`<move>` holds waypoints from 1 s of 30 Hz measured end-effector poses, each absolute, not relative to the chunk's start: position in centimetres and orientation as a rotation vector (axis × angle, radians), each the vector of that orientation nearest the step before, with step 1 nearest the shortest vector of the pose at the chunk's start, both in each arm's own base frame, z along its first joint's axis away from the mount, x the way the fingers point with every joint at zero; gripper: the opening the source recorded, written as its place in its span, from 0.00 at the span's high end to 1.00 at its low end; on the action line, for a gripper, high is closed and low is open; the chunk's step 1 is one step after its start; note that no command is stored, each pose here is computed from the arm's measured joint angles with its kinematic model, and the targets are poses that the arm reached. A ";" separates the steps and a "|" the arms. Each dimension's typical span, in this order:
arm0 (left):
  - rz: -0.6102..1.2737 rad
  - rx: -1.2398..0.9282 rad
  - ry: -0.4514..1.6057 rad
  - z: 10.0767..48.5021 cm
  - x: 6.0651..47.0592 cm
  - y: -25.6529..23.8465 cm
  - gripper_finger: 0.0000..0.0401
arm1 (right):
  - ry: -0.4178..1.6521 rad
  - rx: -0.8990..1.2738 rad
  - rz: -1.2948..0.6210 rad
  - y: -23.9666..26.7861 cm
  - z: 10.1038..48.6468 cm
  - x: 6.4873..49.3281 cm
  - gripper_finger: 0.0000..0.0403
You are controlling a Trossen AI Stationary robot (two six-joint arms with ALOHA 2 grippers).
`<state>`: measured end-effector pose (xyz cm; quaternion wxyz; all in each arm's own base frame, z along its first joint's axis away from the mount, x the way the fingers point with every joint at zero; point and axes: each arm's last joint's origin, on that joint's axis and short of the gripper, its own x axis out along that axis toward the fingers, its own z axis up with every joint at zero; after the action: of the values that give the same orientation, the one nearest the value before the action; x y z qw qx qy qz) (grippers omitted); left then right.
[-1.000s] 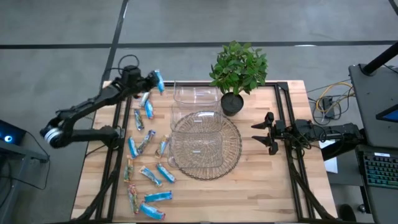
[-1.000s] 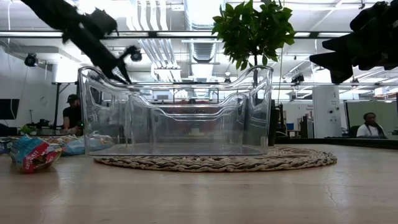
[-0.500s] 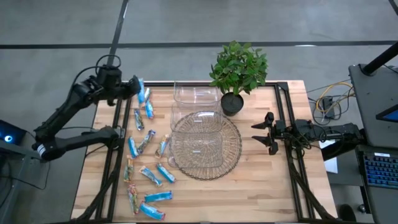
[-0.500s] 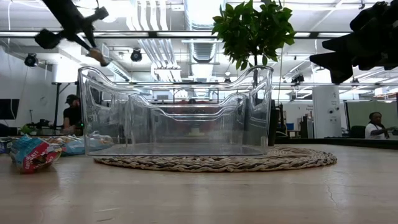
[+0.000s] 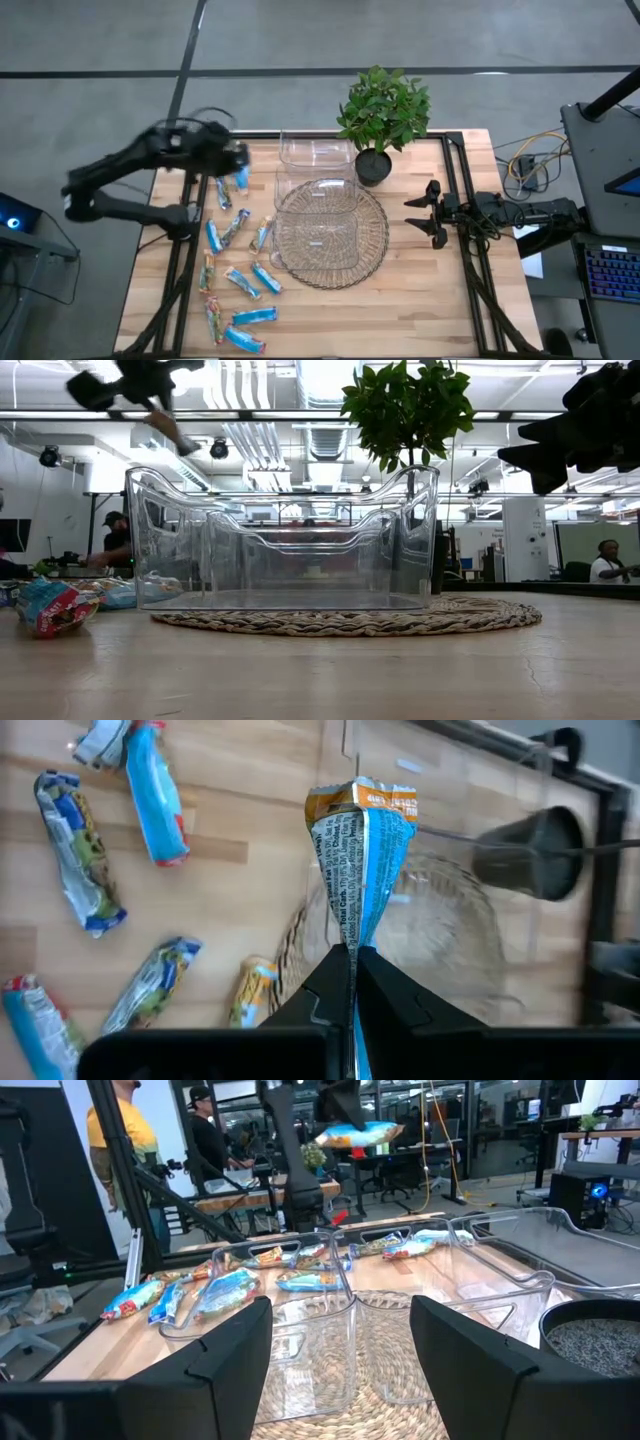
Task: Pick and place Granola Bars by type
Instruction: Put the yellow granola bar into the bottom transparent bin
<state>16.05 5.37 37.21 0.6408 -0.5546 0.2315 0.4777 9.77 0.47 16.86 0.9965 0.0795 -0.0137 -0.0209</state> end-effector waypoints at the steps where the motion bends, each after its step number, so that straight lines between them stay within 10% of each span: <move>1: 1.104 -1.256 0.531 37.1 17.0 5.1 1.00 | -0.027 0.159 -0.042 0.5 16.8 9.8 0.43; 30: 0.882 -1.340 0.620 30.9 38.9 -6.5 1.00 | -0.027 0.159 -0.042 0.5 16.8 9.8 0.44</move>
<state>38.90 -6.47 30.92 0.6524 -0.5904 0.2732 0.3888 9.78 0.47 16.85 0.9965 0.0795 -0.0134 -0.0208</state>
